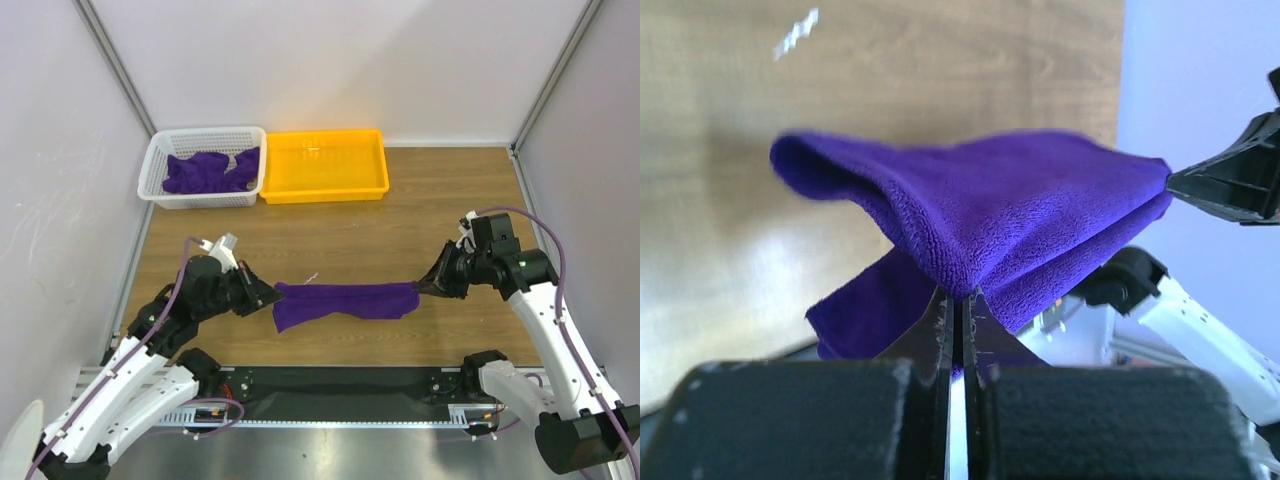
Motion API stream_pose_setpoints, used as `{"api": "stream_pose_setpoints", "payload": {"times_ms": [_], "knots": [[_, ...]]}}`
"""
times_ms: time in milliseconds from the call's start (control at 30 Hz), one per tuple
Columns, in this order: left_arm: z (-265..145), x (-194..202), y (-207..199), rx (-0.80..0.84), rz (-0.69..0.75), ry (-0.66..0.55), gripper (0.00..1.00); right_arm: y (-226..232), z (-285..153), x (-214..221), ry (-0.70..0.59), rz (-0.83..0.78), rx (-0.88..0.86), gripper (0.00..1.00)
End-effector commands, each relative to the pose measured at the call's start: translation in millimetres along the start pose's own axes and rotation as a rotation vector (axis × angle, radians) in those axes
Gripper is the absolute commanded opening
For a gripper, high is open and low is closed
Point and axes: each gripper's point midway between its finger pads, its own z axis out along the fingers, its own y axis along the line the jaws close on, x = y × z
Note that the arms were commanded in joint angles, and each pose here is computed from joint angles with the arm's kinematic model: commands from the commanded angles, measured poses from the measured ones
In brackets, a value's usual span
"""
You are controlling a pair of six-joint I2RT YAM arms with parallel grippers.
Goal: Fold and stack the towels
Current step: Fold the towel
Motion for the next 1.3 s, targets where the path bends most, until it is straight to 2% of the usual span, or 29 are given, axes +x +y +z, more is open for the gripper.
{"api": "stream_pose_setpoints", "payload": {"times_ms": [0,133,200,333,400,433,467,567,600,667,733,767,900,1033,1267], "knots": [[-16.9,9.6,10.7,-0.122,-0.087,0.046,0.0,-14.7,-17.2,10.3,0.013,0.043,0.112,0.0],[-21.6,17.3,28.6,-0.235,-0.172,0.061,0.0,-30.3,-15.2,19.4,0.067,0.088,0.198,0.0],[-8.5,26.1,46.1,-0.28,-0.199,0.079,0.0,-42.2,-1.8,19.5,0.092,0.102,0.232,0.0],[41.7,24.4,62.3,-0.312,-0.23,0.09,0.0,-42.4,36.0,-9.7,0.089,0.087,0.218,0.0],[57.1,20.0,70.3,-0.357,-0.227,0.1,0.0,-47.2,58.6,-21.3,0.141,0.097,0.245,0.0],[71.6,15.5,78.6,-0.391,-0.236,0.109,0.0,-41.3,67.4,-35.4,0.13,0.082,0.228,0.0],[79.6,8.0,75.3,-0.388,-0.241,0.107,0.0,-48.1,83.0,-40.4,0.172,0.084,0.251,0.0],[106.8,-27.2,74.0,-0.385,-0.24,0.047,0.0,-39.4,106.2,-74.2,0.163,0.043,0.24,0.0],[114.1,-40.2,71.2,-0.37,-0.223,0.019,0.0,-49.0,122.8,-79.4,0.202,0.053,0.27,0.0],[129.1,-72.0,64.6,-0.349,-0.188,-0.036,0.0,-37.7,135.6,-106.5,0.173,0.028,0.248,0.0],[150.1,-83.3,77.8,-0.38,-0.175,-0.029,0.0,-45.4,156.5,-120.6,0.19,0.039,0.265,0.0],[157.9,-92.6,71.9,-0.357,-0.166,-0.032,0.0,-45.1,162.3,-126.3,0.194,0.037,0.259,0.0],[194.1,-96.4,102.8,-0.419,-0.17,0.017,0.0,-47.0,186.2,-160.7,0.178,0.033,0.252,0.0],[213.0,-103.9,118.7,-0.439,-0.192,0.041,0.0,-58.9,202.5,-182.0,0.173,0.052,0.25,0.0],[220.6,-139.2,112.9,-0.385,-0.176,-0.015,0.0,-47.8,211.8,-207.3,0.135,0.055,0.175,0.0]]}}
